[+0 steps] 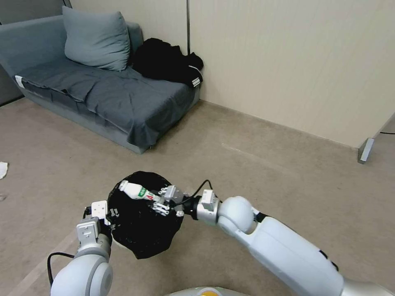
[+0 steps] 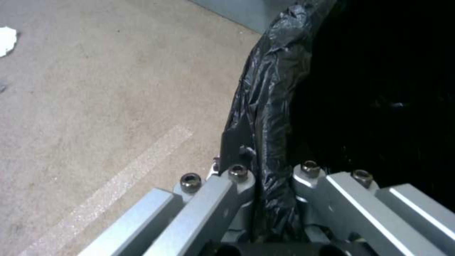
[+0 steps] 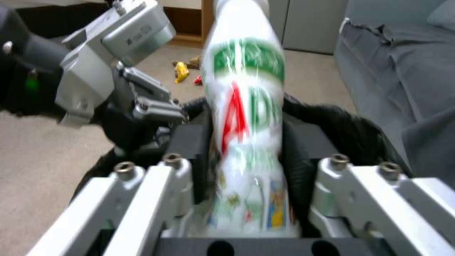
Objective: Pick up the trash bin, then pick up the garbage from the floor and place it into the trash bin.
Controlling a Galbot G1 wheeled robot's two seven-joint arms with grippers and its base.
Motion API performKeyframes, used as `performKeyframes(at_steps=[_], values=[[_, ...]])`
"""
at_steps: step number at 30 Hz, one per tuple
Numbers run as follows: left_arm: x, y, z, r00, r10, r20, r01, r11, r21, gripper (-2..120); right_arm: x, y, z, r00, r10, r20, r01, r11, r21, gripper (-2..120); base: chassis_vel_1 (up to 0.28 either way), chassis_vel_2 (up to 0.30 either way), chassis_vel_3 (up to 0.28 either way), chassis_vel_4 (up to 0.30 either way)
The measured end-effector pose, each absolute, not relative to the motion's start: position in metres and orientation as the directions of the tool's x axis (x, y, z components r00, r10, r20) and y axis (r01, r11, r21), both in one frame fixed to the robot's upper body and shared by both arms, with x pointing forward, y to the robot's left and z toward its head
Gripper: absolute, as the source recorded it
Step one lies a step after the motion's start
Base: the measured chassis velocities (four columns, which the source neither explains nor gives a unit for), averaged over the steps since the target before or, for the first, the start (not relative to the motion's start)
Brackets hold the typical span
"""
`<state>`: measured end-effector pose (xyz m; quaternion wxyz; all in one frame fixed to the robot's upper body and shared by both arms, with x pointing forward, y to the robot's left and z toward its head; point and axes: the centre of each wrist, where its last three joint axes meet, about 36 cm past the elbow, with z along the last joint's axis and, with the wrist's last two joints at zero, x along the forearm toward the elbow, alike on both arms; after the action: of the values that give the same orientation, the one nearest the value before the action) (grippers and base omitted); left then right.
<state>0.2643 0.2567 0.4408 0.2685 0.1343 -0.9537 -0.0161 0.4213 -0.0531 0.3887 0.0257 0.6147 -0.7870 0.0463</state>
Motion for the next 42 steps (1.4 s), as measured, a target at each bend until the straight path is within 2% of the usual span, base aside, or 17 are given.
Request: performKeyframes(at_steps=[2, 3, 5, 6, 9, 10, 15, 17, 25, 33, 35, 36, 38, 39, 41, 42], values=[[0.265, 0.256, 0.441, -0.821, -0.263, 0.507, -0.247, 0.964, 0.101, 1, 0.421, -0.049, 0.389, -0.239, -0.966, 0.096, -0.971, 0.236, -0.04, 46, 0.0, 0.0, 0.0, 0.0], [0.265, 0.256, 0.441, -0.821, -0.263, 0.507, -0.247, 0.964, 0.101, 1, 0.421, -0.049, 0.389, -0.239, -0.966, 0.096, -0.971, 0.236, -0.04, 46, 0.0, 0.0, 0.0, 0.0], [0.266, 0.257, 0.44, -0.821, -0.264, 0.507, -0.248, 0.964, 0.101, 1, 0.42, -0.049, 0.388, -0.237, -0.966, 0.102, -0.971, 0.234, -0.04, 57, 0.0, 0.0, 0.0, 0.0], [0.266, 0.257, 0.44, -0.821, -0.264, 0.507, -0.248, 0.964, 0.101, 1, 0.42, -0.049, 0.388, -0.237, -0.966, 0.102, -0.971, 0.234, -0.04, 57, 0.0, 0.0, 0.0, 0.0], [0.268, 0.259, 0.439, -0.82, -0.269, 0.506, -0.252, 0.962, 0.103, 1, 0.418, -0.055, 0.385, -0.24, -0.964, 0.114, -0.971, 0.237, -0.039, 73, 0.0, 0.0, 0.0, 0.0], [0.268, 0.259, 0.439, -0.82, -0.269, 0.506, -0.252, 0.962, 0.103, 1, 0.418, -0.055, 0.385, -0.24, -0.964, 0.114, -0.971, 0.237, -0.039, 73, 0.0, 0.0, 0.0, 0.0], [0.271, 0.262, 0.438, -0.818, -0.271, 0.506, -0.256, 0.961, 0.101, 1, 0.415, -0.06, 0.384, -0.245, -0.963, 0.115, -0.969, 0.243, -0.036, 95, 0.0, 0.0, 0.0, 0.0], [0.272, 0.262, 0.438, -0.818, -0.271, 0.507, -0.256, 0.961, 0.101, 1, 0.415, -0.062, 0.383, -0.247, -0.962, 0.118, -0.969, 0.245, -0.037, 98, 0.0, 0.0, 0.0, 0.0], [0.274, 0.265, 0.438, -0.816, -0.275, 0.508, -0.26, 0.96, 0.104, 1, 0.417, -0.077, 0.39, -0.262, -0.958, 0.12, -0.965, 0.256, -0.061, 100, 0.0, 0.0, 0.0, 0.0], [0.276, 0.273, 0.432, -0.807, -0.289, 0.514, -0.262, 0.957, 0.126, 1, 0.418, -0.11, 0.454, -0.336, -0.942, -0.006, -0.932, 0.334, -0.138, 100, 0.0, 0.0, 0.0, 0.0], [0.277, 0.276, 0.43, -0.803, -0.293, 0.518, -0.262, 0.956, 0.134, 1, 0.41, -0.13, 0.483, -0.393, -0.916, -0.079, -0.901, 0.401, -0.163, 100, 0.0, 0.0, 0.0, 0.0], [0.277, 0.276, 0.43, -0.803, -0.293, 0.518, -0.262, 0.956, 0.134, 1, 0.41, -0.13, 0.483, -0.393, -0.916, -0.079, -0.901, 0.401, -0.163, 100, 0.0, 0.0, 0.0, 0.0], [0.277, 0.277, 0.429, -0.802, -0.297, 0.519, -0.263, 0.955, 0.14, 1, 0.4, -0.152, 0.501, -0.477, -0.869, -0.131, -0.851, 0.494, -0.18, 100, 0.0, 0.0, 0.0, 0.0], [0.277, 0.277, 0.429, -0.802, -0.297, 0.519, -0.263, 0.955, 0.14, 1, 0.4, -0.152, 0.501, -0.477, -0.869, -0.131, -0.851, 0.494, -0.18, 100, 0.0, 0.0, 0.0, 0.0], [0.277, 0.279, 0.429, -0.803, -0.299, 0.517, -0.262, 0.954, 0.144, 1, 0.391, -0.174, 0.51, -0.566, -0.809, -0.159, -0.786, 0.587, -0.193, 100, 0.0, 0.0, 0.0, 0.0], [0.277, 0.279, 0.429, -0.803, -0.299, 0.517, -0.262, 0.954, 0.144, 1, 0.391, -0.174, 0.51, -0.566, -0.809, -0.159, -0.786, 0.587, -0.193, 100, 0.0, 0.0, 0.0, 0.0]])
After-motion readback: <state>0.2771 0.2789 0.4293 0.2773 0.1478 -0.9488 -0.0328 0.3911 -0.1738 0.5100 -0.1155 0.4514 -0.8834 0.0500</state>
